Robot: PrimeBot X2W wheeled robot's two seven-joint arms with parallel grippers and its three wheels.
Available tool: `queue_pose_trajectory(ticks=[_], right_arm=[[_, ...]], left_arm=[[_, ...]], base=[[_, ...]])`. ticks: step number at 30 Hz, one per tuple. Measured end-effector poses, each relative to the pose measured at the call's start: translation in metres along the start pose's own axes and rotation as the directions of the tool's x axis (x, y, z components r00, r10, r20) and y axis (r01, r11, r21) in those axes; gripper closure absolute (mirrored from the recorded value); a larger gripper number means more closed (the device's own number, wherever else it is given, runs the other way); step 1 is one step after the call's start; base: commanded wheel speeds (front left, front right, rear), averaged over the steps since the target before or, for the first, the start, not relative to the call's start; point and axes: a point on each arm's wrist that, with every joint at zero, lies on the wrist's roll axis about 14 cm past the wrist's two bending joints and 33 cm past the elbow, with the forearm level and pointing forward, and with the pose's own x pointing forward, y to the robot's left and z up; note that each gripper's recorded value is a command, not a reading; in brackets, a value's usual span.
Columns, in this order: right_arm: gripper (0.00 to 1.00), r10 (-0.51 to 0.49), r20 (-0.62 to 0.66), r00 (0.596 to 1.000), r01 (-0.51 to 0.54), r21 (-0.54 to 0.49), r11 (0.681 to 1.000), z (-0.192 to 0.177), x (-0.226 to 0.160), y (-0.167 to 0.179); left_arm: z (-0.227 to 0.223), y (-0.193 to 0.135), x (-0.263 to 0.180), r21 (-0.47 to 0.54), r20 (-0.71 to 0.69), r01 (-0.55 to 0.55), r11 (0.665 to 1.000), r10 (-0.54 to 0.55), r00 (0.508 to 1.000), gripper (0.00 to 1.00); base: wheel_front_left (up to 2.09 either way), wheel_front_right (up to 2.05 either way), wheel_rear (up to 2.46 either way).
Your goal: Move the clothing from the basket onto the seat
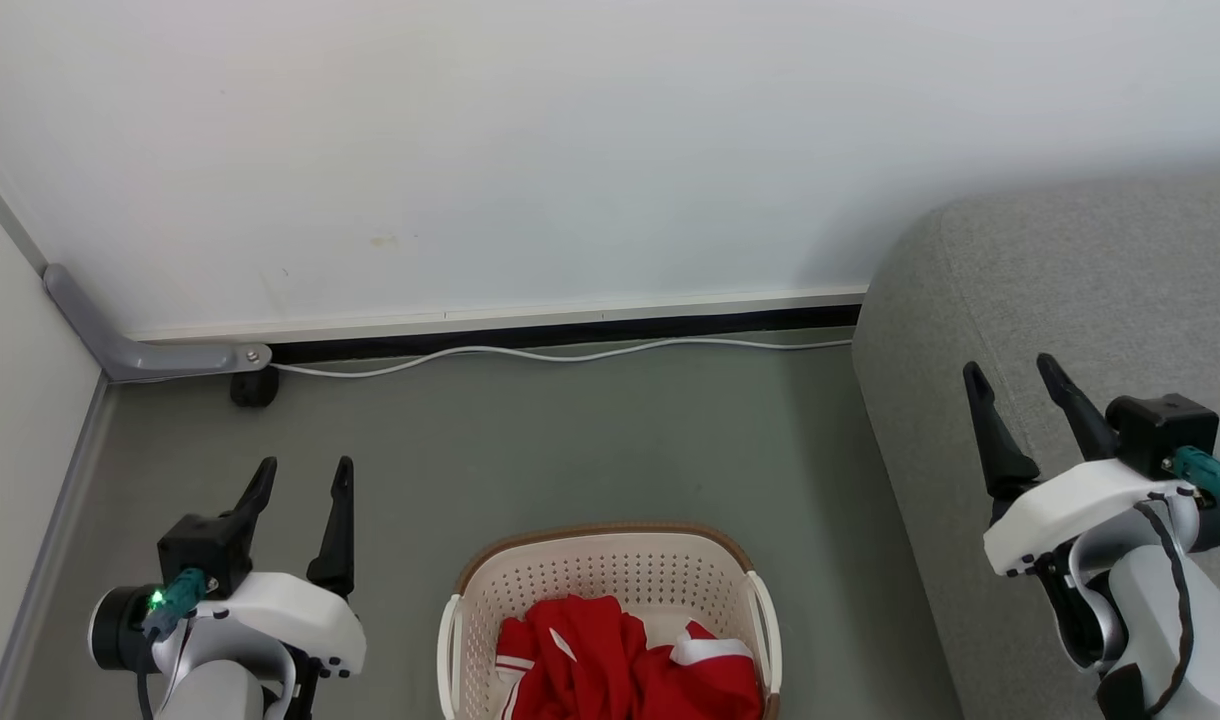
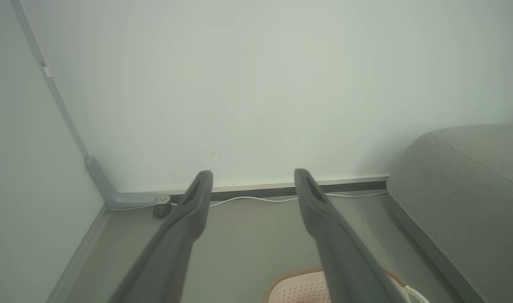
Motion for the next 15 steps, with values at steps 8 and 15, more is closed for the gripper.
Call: queue_pose_trajectory(ticks=[8, 15], right_arm=[[0.00, -0.013, 0.015, 1.000, 0.014, -0.025, 1.000, 0.0048, 0.0014, -0.0060], [0.00, -0.028, 0.021, 0.999, 0.028, -0.024, 0.999, 0.0061, 0.0017, -0.0101]], left_arm=[[-0.0003, 0.0044, 0.0004, 0.009, 0.000, -0.017, 1.000, 0.017, 1.000, 0.00], [-0.0024, 0.0069, 0.0005, -0.001, -0.005, -0.028, 1.000, 0.027, 1.000, 0.00]], base=[[0.00, 0.00, 0.00], [0.00, 0.00, 0.00]])
